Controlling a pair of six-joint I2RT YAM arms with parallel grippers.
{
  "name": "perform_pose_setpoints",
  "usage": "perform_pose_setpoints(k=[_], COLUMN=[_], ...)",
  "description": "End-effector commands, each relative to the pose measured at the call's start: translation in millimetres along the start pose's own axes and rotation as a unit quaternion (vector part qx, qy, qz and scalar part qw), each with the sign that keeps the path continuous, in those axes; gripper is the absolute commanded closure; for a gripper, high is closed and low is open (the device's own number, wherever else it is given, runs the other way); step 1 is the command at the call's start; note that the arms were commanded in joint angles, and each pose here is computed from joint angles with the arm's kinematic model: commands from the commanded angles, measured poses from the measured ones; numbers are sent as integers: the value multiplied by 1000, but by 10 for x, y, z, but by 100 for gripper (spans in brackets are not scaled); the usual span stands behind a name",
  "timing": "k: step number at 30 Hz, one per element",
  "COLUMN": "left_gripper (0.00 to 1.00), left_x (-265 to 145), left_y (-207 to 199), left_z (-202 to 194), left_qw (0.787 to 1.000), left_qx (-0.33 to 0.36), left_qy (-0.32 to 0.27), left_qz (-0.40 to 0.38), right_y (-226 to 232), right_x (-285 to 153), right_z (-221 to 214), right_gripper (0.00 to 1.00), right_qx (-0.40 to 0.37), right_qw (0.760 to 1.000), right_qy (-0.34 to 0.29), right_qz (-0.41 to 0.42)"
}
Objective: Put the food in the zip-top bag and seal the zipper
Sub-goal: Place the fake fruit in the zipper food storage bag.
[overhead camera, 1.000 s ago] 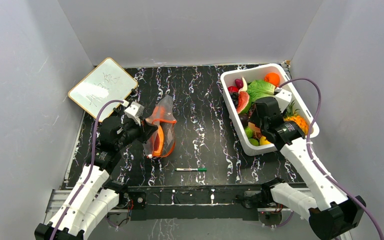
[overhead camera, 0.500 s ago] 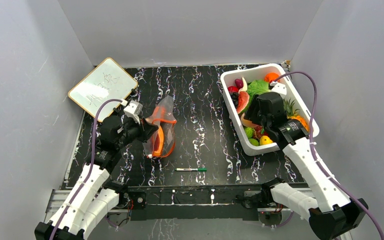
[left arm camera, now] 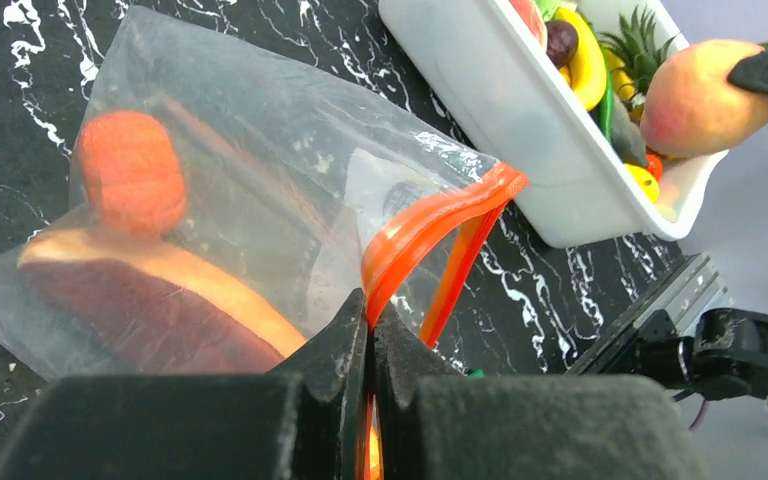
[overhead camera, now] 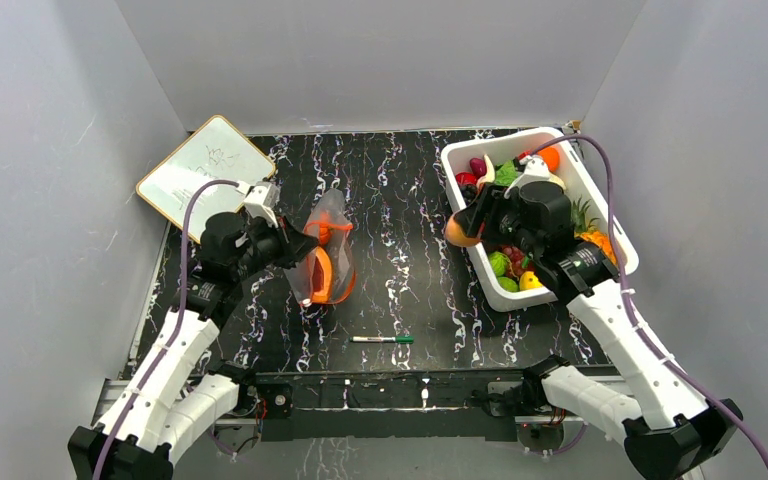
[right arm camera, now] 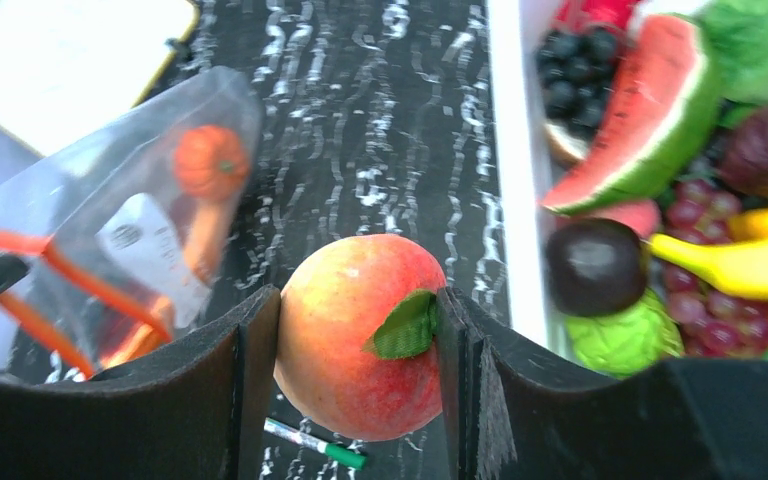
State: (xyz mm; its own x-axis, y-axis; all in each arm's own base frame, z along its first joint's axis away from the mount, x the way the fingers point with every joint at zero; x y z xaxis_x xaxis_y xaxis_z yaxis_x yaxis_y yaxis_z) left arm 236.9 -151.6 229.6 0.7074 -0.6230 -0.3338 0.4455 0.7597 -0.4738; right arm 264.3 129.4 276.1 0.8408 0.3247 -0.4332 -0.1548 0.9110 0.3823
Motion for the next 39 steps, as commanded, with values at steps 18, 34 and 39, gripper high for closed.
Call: perform_pose_setpoints(k=[18, 34, 39], left_gripper=[100, 100, 100], left_x=[-38, -236, -268], left_y=[-374, -624, -597], left_z=[423, 505, 518], left_qw=[995, 991, 992], left_qx=[-81, -85, -93], left_qy=[-27, -23, -33], left_qz=[-52, -96, -82], right_y=[1949, 2329, 2274], right_x=[-257, 175, 314], right_z=[-263, -641, -738], right_gripper=[71, 72, 63], right_qx=[-109, -185, -194], right_qw=[934, 931, 936], right_qy=[-97, -129, -127], right_qz=[325, 288, 266])
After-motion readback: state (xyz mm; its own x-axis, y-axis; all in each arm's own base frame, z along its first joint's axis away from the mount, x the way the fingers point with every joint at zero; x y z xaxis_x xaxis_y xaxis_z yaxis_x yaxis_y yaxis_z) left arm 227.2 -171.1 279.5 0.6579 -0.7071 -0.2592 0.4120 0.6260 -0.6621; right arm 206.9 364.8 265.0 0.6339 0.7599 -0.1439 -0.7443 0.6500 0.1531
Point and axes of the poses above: each gripper's point midway between its finger pads, its own x axis out along the fingers, its own y axis along the line the jaws close on, z = x × y, the point moved 2 cm from there along -x, back along the fingers, and after that the axes turned 1 degree about -x, right-handed, at the moved point
